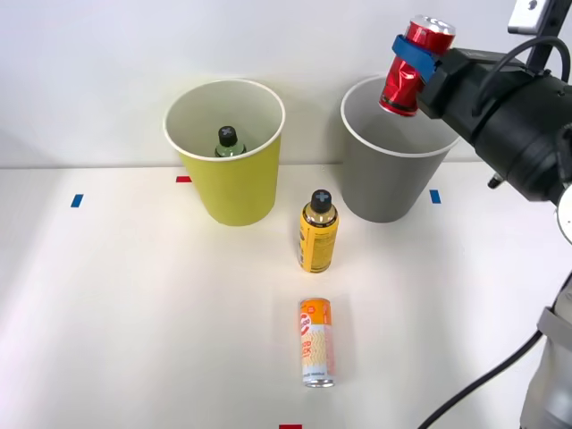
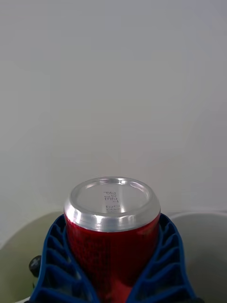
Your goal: Put cans in the gray bin, plastic bottles in the light green bin
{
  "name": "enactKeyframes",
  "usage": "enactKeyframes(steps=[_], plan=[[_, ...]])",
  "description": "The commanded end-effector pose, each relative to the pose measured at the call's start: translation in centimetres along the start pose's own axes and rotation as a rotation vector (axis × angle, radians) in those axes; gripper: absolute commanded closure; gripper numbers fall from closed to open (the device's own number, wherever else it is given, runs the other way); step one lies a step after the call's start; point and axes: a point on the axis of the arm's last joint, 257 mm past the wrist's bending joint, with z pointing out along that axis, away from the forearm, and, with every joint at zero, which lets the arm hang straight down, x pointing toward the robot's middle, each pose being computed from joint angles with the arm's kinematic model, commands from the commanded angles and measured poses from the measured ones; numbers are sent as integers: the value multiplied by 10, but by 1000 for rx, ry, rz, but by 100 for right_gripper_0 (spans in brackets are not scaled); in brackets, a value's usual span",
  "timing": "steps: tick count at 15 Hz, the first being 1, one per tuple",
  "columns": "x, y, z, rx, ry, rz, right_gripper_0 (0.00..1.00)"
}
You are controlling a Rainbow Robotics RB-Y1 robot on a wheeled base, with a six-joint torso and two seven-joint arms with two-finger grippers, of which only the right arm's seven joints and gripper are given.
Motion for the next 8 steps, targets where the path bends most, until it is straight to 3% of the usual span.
enactKeyframes(steps=[1, 4, 8], plan=[[-10, -31, 38, 64, -41, -16, 100], [-8, -60, 55, 118, 1, -70, 100], [8, -83, 60, 144, 63, -112, 100]])
